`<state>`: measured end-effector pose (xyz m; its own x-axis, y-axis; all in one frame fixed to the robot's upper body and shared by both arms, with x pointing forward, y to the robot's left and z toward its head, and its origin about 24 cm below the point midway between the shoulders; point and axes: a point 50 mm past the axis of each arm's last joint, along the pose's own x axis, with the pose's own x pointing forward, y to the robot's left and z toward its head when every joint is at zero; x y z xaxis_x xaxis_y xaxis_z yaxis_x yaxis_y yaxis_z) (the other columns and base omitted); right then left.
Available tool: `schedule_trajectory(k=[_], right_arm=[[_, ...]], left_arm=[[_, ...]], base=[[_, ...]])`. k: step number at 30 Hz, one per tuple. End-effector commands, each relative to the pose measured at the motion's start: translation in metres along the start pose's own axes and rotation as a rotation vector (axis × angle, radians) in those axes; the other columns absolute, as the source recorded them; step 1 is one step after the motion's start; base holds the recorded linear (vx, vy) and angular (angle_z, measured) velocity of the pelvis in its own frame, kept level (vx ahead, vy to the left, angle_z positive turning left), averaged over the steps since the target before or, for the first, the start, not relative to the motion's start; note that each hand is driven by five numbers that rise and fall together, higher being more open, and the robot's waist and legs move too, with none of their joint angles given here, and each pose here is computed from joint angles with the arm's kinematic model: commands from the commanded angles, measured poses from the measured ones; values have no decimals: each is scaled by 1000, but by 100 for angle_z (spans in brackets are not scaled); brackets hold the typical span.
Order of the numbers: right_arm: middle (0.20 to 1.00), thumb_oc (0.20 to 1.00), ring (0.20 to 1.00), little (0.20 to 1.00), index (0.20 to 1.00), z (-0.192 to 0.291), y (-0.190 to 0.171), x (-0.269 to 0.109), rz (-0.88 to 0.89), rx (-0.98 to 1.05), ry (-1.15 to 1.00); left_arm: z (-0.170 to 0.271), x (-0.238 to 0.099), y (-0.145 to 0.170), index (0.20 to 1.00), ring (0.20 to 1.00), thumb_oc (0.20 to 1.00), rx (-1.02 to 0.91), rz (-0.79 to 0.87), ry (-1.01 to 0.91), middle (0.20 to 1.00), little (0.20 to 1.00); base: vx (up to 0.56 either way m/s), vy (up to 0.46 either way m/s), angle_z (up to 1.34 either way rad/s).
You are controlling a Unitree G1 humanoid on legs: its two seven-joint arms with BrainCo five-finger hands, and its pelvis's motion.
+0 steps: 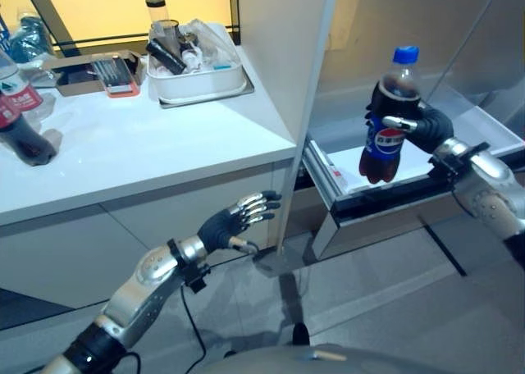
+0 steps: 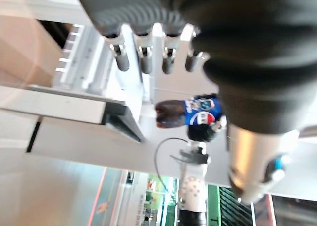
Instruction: Take the drinks into the refrigerator
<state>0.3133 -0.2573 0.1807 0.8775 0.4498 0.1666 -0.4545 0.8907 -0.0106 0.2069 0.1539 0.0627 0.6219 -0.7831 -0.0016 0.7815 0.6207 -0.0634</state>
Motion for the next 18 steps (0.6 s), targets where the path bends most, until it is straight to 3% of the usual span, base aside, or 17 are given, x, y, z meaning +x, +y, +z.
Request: schedule_trajectory(k=[1,18], right_arm=[[200,200,200,200,200,91,-15,15,-40,-149,-329],[200,200,200,200,200,147,-16,34,-111,-348,-416]], left_arm=[[23,-7,7,1000,1000,1000,56,3,-76,1000,1000],[38,-2,14,1000,1000,1000,188,25,-93,1000,1000]], base=[[0,0,0],[-51,-33,7]])
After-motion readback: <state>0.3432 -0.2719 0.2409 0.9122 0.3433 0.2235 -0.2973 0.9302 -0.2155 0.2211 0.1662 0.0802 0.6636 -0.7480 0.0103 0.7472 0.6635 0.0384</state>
